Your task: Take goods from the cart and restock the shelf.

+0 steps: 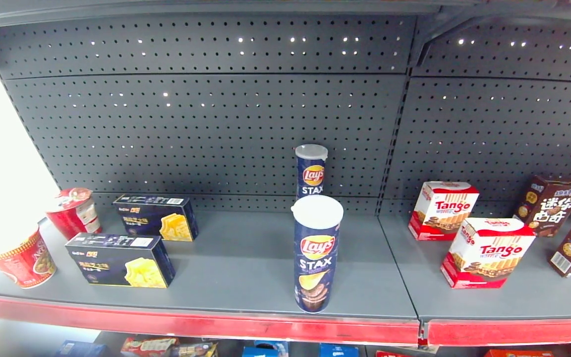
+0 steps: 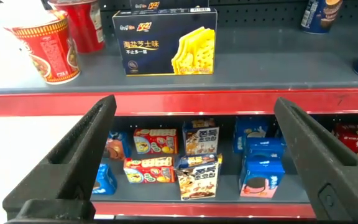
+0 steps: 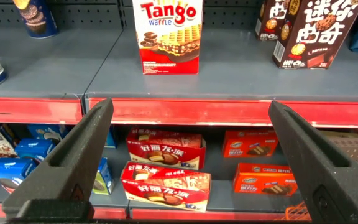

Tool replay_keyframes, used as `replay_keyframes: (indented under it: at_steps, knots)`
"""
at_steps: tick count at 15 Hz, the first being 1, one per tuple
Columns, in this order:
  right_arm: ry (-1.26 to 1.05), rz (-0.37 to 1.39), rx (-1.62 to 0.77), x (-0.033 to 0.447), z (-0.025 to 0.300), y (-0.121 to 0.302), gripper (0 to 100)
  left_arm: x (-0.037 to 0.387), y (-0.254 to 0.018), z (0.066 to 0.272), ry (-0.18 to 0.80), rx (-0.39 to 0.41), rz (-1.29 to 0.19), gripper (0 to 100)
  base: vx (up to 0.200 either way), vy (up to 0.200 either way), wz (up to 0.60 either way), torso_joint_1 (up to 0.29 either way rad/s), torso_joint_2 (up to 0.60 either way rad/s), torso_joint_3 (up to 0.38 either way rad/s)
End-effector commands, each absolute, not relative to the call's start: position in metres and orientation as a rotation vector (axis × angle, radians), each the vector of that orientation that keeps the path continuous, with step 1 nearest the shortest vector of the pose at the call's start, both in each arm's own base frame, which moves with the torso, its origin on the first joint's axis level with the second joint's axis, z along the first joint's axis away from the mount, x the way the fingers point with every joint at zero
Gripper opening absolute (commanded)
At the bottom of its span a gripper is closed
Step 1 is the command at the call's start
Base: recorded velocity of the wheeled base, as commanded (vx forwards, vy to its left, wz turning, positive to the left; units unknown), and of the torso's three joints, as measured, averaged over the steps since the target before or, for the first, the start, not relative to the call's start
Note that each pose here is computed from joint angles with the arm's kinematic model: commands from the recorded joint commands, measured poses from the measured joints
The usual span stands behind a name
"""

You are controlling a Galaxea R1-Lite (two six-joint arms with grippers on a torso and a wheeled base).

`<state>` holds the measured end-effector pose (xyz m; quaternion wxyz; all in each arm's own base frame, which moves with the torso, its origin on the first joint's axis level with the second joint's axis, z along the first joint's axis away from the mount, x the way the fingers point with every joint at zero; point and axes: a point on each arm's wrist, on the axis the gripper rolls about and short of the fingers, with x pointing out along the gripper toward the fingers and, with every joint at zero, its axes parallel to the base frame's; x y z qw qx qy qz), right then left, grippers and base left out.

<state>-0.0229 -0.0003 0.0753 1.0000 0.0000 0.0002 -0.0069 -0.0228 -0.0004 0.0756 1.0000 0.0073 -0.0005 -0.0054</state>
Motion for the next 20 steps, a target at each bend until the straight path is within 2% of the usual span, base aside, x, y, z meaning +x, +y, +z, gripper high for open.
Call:
replay_keyframes:
  at_steps: [1, 3, 5, 12, 14, 20]
  knots:
    - [0.002, -0.014, 0.000, -0.0228, 0.0753, -0.0003, 100, -0.0227, -0.0004, 0.0757, 0.000, 0.014, -0.011, 100, 0.000, 0.000, 0.00, 0.000, 0.00, 0.000]
    - [0.003, -0.014, 0.000, -0.0228, 0.0752, -0.0003, 100, -0.0227, -0.0004, 0.0757, 0.000, 0.015, -0.012, 100, 0.000, 0.000, 0.00, 0.000, 0.00, 0.000]
    - [0.002, -0.015, 0.000, -0.0228, 0.0753, -0.0003, 100, -0.0227, -0.0004, 0.0757, 0.000, 0.015, -0.012, 100, 0.000, 0.000, -0.60, 0.002, 0.00, 0.000]
    - [0.002, -0.014, 0.002, -0.0228, 0.0753, -0.0003, 100, -0.0227, -0.0004, 0.0757, 0.000, 0.014, -0.011, 100, 0.000, 0.000, 0.00, 0.000, 0.00, 0.000]
    - [0.002, -0.014, 0.002, -0.0228, 0.0753, -0.0003, 100, -0.0227, -0.0004, 0.0757, 0.000, 0.015, -0.012, 100, 0.000, 0.200, 0.00, 0.007, 0.00, 0.002]
    - [0.002, -0.014, 0.002, -0.0228, 0.0753, -0.0003, 100, -0.0227, -0.0004, 0.0757, 0.000, 0.014, -0.012, 100, 0.000, 0.000, 0.00, 0.000, 0.00, 0.000]
